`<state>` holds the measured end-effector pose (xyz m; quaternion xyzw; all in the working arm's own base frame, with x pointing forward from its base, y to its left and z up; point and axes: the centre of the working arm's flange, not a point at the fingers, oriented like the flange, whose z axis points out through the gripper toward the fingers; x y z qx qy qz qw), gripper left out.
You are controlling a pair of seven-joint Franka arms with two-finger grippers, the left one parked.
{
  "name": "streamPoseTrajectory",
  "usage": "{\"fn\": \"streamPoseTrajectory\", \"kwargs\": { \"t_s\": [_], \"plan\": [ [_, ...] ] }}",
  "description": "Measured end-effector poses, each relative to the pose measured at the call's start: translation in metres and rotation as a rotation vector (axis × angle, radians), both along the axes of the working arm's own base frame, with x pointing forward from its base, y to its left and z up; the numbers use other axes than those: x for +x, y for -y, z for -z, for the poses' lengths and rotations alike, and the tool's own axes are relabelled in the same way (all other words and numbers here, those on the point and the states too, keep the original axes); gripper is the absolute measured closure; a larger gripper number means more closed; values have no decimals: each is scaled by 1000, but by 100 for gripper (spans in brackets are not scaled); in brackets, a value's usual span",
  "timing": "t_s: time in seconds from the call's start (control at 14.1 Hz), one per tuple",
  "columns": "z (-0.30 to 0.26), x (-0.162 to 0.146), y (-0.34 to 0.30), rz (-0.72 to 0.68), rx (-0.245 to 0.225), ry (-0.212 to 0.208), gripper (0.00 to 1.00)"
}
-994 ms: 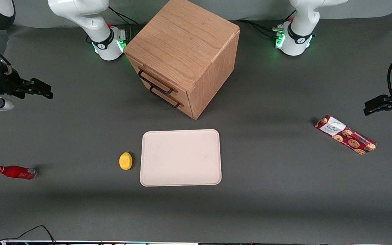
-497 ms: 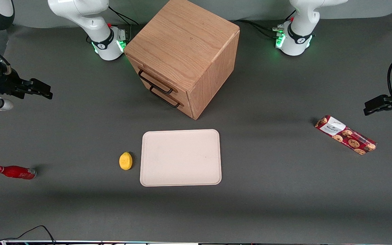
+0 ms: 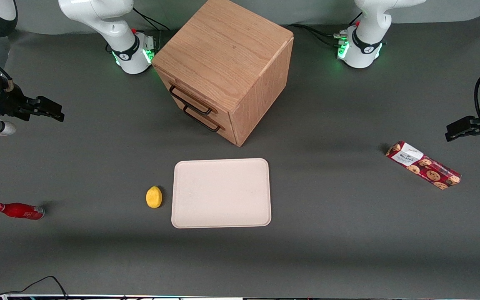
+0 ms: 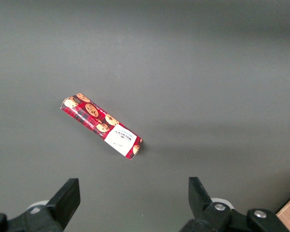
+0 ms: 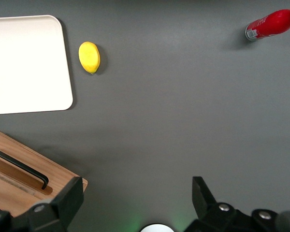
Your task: Open upper drawer
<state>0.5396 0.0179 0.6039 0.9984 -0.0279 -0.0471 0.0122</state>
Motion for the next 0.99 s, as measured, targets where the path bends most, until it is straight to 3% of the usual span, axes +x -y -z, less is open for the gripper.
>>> {"fn": "streamPoseTrajectory", "kwargs": {
  "t_s": [0.5, 0.99],
  "plan": [
    [0, -2, -32, -57, 12, -1, 0],
    [-5, -33, -164, -290, 52, -7, 0]
  ]
}}
